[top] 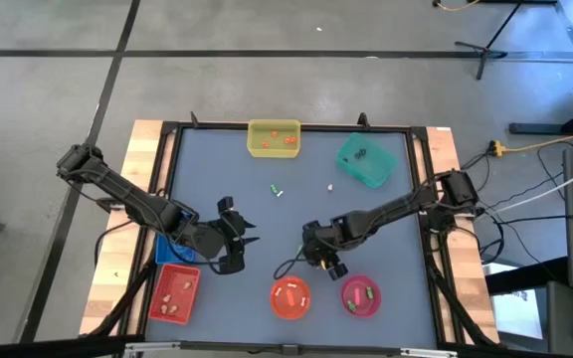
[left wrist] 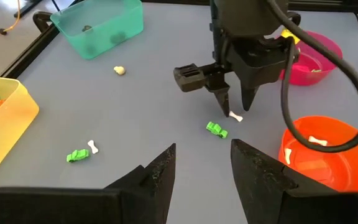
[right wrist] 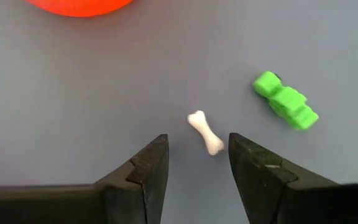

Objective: Sort Halloween decoration
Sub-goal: Put the white bone toy into the orange bowl

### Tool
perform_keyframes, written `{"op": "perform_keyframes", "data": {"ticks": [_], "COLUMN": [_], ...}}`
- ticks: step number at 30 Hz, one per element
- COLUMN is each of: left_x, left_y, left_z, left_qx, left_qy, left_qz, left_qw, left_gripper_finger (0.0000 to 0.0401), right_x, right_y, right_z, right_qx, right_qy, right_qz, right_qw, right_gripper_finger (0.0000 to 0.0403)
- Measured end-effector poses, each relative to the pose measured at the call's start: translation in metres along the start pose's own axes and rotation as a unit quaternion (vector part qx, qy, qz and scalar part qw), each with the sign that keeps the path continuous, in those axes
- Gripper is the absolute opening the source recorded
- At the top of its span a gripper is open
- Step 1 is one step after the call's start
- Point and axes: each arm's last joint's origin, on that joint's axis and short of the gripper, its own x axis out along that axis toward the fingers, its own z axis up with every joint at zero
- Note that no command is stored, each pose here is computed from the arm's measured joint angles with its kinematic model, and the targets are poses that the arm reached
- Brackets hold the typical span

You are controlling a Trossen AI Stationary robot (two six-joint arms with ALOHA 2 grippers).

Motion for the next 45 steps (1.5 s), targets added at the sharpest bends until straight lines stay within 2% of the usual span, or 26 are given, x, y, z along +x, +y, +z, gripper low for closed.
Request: {"op": "perform_keyframes", "data": {"ticks": [10, 25, 45], "left_x": [0.0000, 0.0000, 0.0002], "left_y": [0.0000, 0.0000, 0.0001], "left_z": [0.0000, 0.0000, -0.0003], "left_qx": [0.000, 0.000, 0.001], "left_qy": [0.000, 0.000, 0.001], "left_qz": [0.000, 0.000, 0.001], "left_qw": [1.000, 1.000, 1.000], "left_gripper_finger": [0.0139, 0.0139, 0.0139], "right_x": [0.0001, 0.0002, 0.0099], "right_y": [0.0003, 0.0000, 0.0001], "right_z": [0.0053, 0.0021, -0.0002], "right_qx": [-0.007, -0.005, -0.002], "right_qy": [-0.025, -0.005, 0.000], "right_qz": [-0.007, -0.021, -0.001], "right_qw": [1.000, 1.000, 1.000], "right_gripper_finger": [0.0165, 0.0165, 0.0164]}}
